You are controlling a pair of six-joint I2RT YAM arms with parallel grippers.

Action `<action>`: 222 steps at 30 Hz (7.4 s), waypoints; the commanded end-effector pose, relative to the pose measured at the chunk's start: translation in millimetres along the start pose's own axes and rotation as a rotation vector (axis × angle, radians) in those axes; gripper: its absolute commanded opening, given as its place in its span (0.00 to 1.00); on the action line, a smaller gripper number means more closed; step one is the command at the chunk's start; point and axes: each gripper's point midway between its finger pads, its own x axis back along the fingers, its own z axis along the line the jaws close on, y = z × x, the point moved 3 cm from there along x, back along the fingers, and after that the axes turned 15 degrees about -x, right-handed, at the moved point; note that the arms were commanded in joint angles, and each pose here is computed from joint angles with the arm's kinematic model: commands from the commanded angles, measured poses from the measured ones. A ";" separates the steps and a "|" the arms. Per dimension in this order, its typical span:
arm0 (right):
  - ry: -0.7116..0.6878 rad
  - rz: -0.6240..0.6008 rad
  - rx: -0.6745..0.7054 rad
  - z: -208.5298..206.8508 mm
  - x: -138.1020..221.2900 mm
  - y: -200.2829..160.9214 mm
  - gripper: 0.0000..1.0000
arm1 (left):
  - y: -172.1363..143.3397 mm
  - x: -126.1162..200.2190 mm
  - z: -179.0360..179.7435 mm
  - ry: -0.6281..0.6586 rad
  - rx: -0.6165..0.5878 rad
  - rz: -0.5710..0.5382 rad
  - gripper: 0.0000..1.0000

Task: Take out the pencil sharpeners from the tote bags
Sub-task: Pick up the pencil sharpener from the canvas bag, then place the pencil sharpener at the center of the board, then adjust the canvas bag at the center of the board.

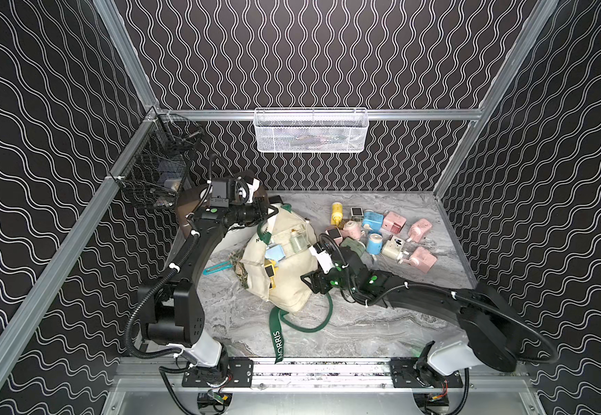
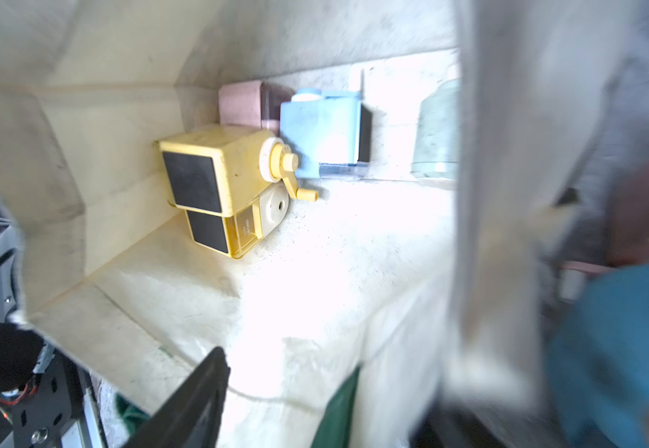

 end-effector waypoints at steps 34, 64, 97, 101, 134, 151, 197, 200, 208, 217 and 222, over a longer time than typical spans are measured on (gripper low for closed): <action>0.124 0.093 0.047 74.4 -102.3 -2.1 0.83 | 8.7 12.3 -10.6 -0.082 -0.017 -0.077 0.00; 0.102 0.032 0.056 67.6 -148.8 -2.2 0.68 | 11.6 20.6 3.4 -0.052 0.014 -0.096 0.00; 0.067 -0.080 0.062 54.1 36.4 18.4 0.49 | 10.0 22.7 5.0 -0.050 0.026 -0.102 0.00; 0.064 -0.133 0.063 50.7 59.9 22.8 0.48 | 8.8 24.2 7.5 -0.019 0.016 -0.097 0.00; -0.915 -0.394 -0.534 -232.5 132.4 5.4 0.49 | 2.7 22.8 10.9 -0.005 0.026 -0.084 0.00; -0.926 -0.241 -0.687 -268.6 111.9 -17.1 0.53 | 2.2 22.9 10.9 -0.005 0.029 -0.084 0.00; 0.088 -0.253 0.014 27.2 88.1 34.2 0.72 | 3.0 22.4 10.7 0.002 0.021 -0.080 0.00; 0.119 -0.172 0.048 53.4 65.9 32.1 0.72 | 3.6 21.7 10.7 -0.002 0.020 -0.081 0.00; 0.061 0.054 0.040 58.7 -16.0 11.4 0.66 | 5.9 24.8 2.3 -0.035 0.013 -0.097 0.00; 0.021 0.204 0.135 51.0 -83.3 -14.3 0.55 | 10.6 26.5 -8.0 -0.081 0.002 -0.119 0.00; 0.083 0.283 0.161 61.4 -110.8 -32.1 0.57 | 11.1 23.3 -6.1 -0.091 0.004 -0.113 0.00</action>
